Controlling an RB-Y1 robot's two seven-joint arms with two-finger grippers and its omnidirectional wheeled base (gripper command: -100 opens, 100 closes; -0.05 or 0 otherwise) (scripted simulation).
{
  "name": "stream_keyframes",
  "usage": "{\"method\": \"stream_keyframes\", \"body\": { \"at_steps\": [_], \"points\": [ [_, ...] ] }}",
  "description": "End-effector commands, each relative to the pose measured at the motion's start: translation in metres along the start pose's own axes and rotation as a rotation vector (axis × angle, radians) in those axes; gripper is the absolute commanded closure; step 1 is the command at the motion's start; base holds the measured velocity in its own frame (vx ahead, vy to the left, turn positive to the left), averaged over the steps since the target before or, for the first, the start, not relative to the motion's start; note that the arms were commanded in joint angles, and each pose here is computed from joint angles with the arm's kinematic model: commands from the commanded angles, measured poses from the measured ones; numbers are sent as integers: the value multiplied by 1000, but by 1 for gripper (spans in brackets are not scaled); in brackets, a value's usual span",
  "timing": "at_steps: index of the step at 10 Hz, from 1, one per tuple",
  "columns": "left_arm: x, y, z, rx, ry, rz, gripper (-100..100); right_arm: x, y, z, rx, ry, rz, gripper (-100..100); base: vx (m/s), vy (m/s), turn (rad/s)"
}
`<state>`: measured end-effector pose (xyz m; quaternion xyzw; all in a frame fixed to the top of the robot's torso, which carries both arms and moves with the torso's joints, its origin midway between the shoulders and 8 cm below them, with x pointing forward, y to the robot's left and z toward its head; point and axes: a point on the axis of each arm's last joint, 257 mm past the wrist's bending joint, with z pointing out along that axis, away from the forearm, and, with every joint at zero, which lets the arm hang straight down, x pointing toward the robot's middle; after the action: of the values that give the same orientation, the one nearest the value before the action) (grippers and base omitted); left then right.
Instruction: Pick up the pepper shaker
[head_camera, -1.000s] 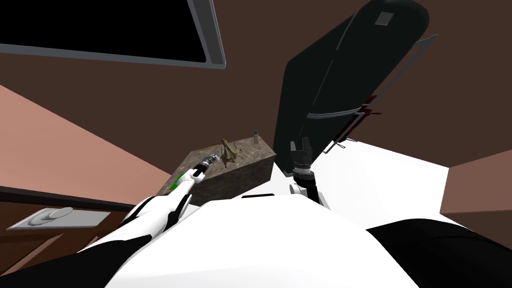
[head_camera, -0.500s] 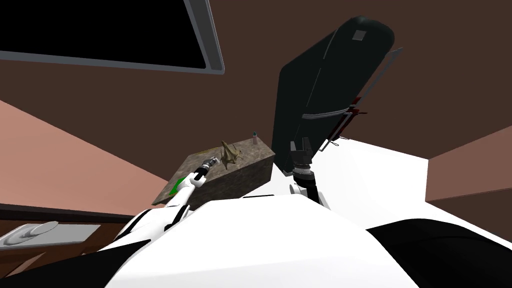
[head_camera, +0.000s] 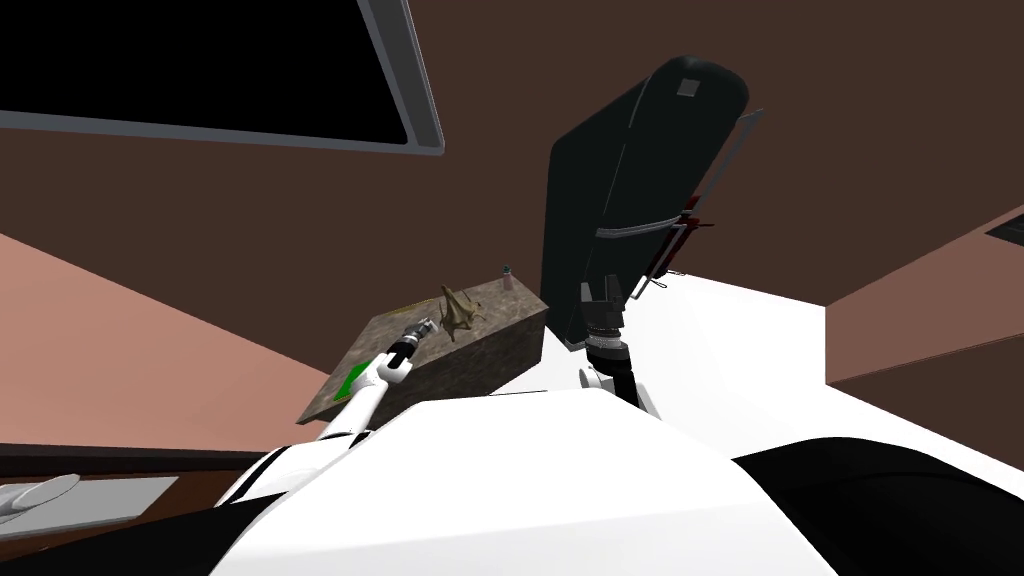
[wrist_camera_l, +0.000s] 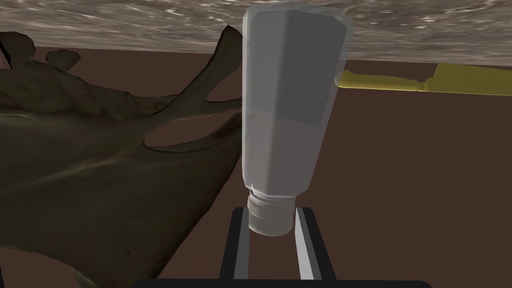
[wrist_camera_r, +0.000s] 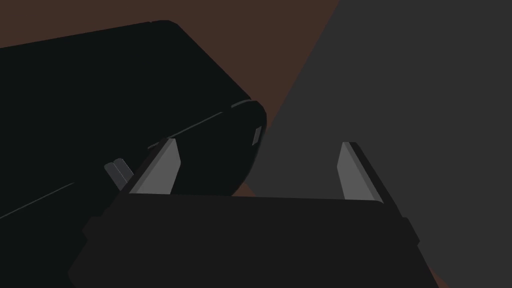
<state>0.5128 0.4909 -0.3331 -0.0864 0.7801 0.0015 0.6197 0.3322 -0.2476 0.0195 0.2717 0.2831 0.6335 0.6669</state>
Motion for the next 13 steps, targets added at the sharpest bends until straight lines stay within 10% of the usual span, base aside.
{"method": "stream_keyframes", "body": {
  "at_steps": [1, 3, 13],
  "points": [
    [-8, -8, -1, 15, -18, 4, 100, 0, 0, 0, 0, 0, 0, 0, -3, 21, 17],
    [15, 8, -19, -38, 20, -8, 100, 0, 0, 0, 0, 0, 0, 0, -3, 43, -127],
    [-6, -2, -46, -60, -28, -13, 100, 0, 0, 0, 0, 0, 0, 0, -3, 26, -38]
  ]
}}
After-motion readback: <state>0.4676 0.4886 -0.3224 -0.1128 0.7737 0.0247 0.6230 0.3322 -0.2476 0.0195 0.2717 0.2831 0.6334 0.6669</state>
